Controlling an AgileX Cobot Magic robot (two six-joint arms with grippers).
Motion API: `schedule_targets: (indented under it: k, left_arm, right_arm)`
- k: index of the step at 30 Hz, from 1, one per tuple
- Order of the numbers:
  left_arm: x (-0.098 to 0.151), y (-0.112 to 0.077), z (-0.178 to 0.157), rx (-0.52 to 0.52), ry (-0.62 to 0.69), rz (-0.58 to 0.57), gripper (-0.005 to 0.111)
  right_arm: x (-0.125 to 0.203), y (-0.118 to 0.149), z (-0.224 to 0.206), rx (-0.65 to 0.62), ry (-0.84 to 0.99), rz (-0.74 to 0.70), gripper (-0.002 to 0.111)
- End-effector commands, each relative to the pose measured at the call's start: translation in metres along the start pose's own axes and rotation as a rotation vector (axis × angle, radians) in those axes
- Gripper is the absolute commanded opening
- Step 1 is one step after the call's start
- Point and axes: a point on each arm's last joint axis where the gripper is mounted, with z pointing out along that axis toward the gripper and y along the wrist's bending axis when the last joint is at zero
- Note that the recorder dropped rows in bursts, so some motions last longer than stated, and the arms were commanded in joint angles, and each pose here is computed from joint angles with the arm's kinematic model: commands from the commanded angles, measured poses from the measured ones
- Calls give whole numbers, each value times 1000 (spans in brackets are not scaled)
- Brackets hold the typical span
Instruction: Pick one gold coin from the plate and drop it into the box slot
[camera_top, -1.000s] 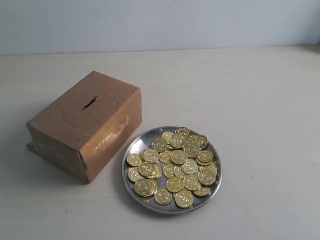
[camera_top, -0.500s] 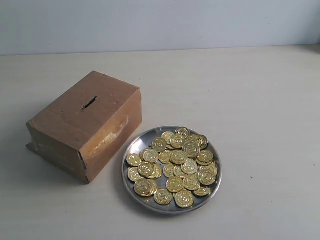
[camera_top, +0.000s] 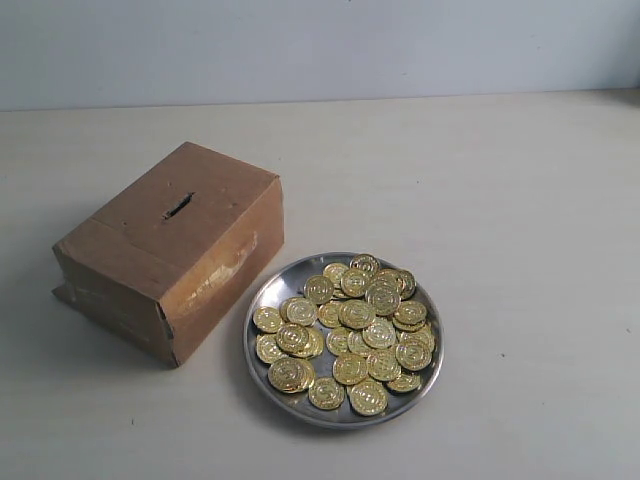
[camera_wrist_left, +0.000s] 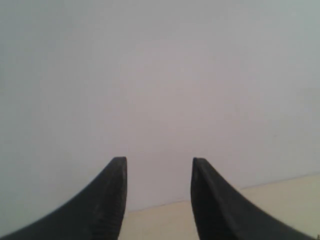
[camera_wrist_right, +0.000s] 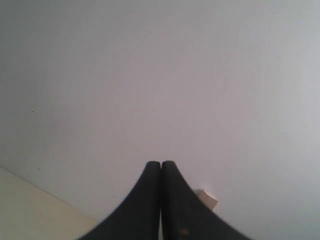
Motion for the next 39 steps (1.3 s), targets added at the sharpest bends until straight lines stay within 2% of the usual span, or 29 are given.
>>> schedule_targets:
  k: [1,7,15,23,36,39]
  left_arm:
    - [5,-2,-1,19,24,6,42]
    - [10,-4,-1,39,73,6,42]
    - [26,-11,-4,114,260,7,42]
    - [38,-15,-9,167,391,8,42]
    - [38,-16,-9,171,400,8,42]
    - [43,-18,-12,194,456,8,42]
  right_arm:
    - [1,1,-1,0,5,-3,0]
    - [10,6,-1,-57,100,-3,0]
    - [20,12,-3,-123,208,-2,0]
    - [32,19,-8,-211,354,2,0]
    - [31,20,-8,-209,350,55,0]
    - [32,21,-8,-212,355,61,0]
